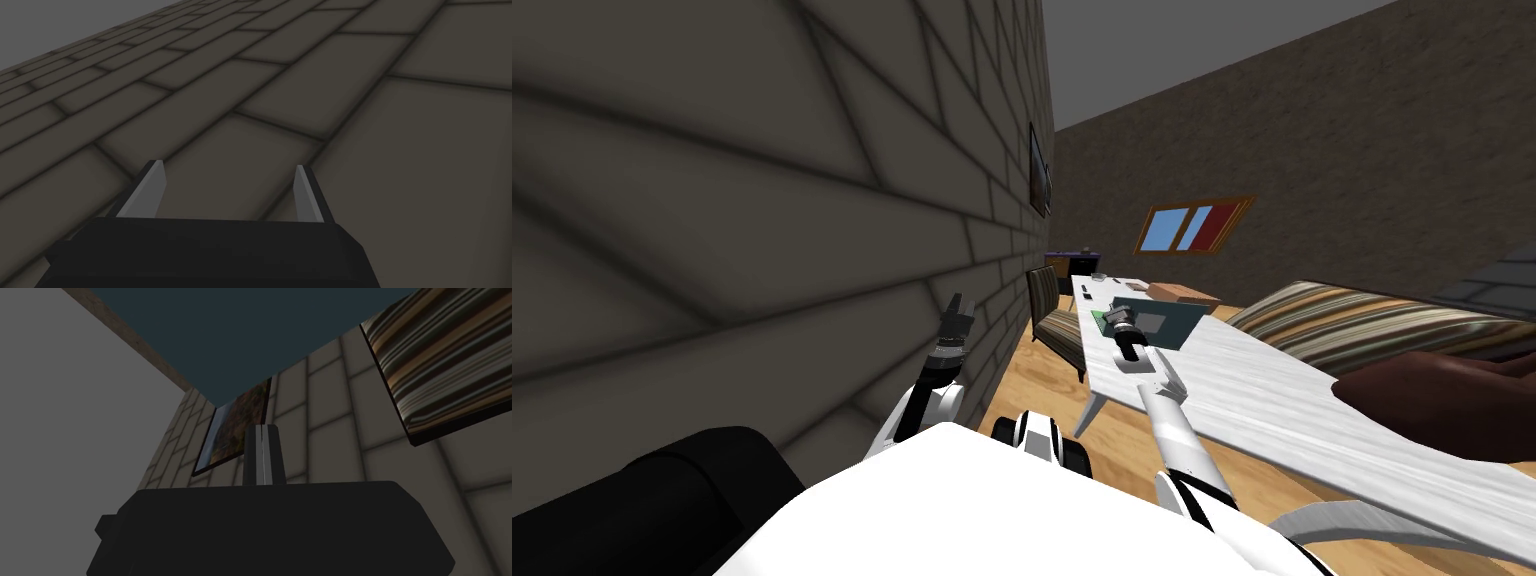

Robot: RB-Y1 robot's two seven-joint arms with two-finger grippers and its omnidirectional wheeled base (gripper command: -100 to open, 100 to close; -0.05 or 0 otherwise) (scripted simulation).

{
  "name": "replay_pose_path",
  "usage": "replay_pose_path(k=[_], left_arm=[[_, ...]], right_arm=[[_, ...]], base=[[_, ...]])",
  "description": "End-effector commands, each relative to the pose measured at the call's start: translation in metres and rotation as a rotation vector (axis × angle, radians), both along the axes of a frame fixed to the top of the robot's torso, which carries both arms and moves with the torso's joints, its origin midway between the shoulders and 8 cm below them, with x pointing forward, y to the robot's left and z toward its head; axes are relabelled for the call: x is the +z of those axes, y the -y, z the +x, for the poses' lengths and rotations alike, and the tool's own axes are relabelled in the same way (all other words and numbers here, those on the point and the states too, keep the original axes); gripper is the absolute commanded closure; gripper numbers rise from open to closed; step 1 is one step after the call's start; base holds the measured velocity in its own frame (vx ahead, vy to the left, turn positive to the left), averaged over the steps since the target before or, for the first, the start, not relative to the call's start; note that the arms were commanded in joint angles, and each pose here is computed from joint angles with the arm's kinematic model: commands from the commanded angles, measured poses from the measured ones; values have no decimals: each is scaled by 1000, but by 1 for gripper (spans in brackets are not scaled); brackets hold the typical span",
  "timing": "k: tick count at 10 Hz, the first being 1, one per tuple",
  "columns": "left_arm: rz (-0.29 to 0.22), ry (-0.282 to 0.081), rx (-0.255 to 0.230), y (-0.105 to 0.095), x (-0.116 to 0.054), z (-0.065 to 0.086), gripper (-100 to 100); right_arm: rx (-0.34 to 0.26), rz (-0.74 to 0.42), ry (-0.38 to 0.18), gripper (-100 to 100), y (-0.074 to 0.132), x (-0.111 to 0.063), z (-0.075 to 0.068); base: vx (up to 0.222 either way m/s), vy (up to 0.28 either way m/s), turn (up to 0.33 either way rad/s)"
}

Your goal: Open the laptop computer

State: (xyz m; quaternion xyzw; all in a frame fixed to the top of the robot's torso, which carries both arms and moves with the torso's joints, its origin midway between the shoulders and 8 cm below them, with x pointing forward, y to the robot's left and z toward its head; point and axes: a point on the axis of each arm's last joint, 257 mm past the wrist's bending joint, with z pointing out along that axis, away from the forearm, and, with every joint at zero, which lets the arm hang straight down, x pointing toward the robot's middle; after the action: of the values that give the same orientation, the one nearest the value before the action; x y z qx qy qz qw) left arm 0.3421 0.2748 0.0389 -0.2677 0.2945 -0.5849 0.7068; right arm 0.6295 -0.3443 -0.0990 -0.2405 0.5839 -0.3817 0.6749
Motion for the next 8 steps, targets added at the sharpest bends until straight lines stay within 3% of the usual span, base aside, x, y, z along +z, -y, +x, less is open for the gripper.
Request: replay_pose_path(k=[1, 2, 3, 8], left_arm=[[0, 0, 0, 0, 0, 0, 0], [0, 0, 0, 0, 0, 0, 0], [0, 0, 0, 0, 0, 0, 0], [0, 0, 0, 0, 0, 0, 0]], right_arm=[[46, 8, -16, 100, -17, -7, -7], [32, 8, -11, 100, -10, -3, -6], [32, 3, -22, -100, -12, 2, 3], [22, -2, -53, -100, -10, 10, 22]], base=[[38, 49, -83], [14, 19, -2], [-43, -45, 152], [-65, -94, 86]])
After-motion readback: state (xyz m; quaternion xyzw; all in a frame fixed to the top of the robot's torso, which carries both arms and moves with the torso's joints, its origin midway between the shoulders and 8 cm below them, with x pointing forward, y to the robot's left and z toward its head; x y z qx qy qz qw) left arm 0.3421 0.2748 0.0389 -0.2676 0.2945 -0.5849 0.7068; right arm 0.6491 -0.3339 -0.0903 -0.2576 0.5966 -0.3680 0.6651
